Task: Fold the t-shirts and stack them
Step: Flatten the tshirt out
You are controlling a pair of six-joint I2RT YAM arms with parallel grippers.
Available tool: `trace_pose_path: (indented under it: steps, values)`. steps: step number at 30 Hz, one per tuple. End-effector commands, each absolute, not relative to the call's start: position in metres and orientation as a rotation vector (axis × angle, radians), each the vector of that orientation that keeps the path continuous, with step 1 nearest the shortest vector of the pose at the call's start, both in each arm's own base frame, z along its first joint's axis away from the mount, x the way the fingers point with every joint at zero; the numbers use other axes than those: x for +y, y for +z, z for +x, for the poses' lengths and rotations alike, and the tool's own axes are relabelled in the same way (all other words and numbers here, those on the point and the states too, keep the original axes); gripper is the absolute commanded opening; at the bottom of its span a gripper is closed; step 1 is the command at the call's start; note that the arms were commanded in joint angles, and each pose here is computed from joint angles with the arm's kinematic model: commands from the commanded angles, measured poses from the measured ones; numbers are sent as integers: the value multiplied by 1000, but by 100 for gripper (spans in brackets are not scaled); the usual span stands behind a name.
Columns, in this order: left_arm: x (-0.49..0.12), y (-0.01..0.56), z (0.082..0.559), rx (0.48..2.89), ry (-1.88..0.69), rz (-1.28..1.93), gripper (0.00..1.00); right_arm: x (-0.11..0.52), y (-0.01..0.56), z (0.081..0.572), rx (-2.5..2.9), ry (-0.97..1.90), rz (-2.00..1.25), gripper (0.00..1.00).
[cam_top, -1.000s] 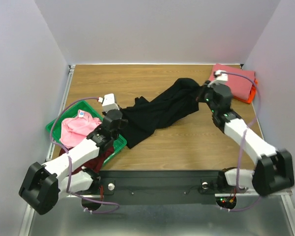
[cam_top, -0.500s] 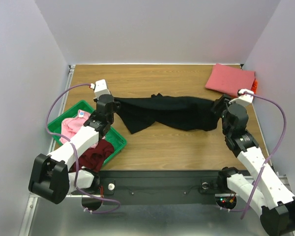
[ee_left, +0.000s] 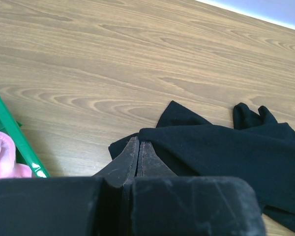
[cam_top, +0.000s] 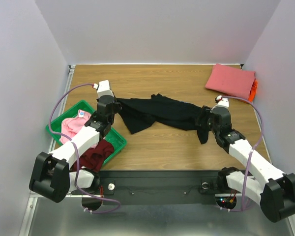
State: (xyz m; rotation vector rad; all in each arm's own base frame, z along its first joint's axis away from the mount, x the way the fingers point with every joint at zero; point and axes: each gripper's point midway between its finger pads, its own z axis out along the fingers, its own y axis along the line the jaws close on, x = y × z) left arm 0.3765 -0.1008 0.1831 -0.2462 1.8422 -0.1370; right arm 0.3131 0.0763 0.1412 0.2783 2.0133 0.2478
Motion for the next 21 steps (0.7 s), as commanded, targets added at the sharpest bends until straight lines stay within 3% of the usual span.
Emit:
trace_pose_path:
  steps: [1, 7, 13, 21]
  values:
    - [-103, 204, 379, 1771, -172, -237, 0, 86, 127, 310, 2074, 288, 307, 67]
    - [-102, 205, 377, 1763, -178, -247, 0, 82, 95, 282, 2167, 286, 344, 66]
    - [-102, 206, 375, 1760, -182, -248, 0, 88, 84, 263, 2222, 347, 350, 58]
    - [-97, 213, 369, 1735, -185, -264, 0, 82, 42, 253, 2371, 224, 454, 57]
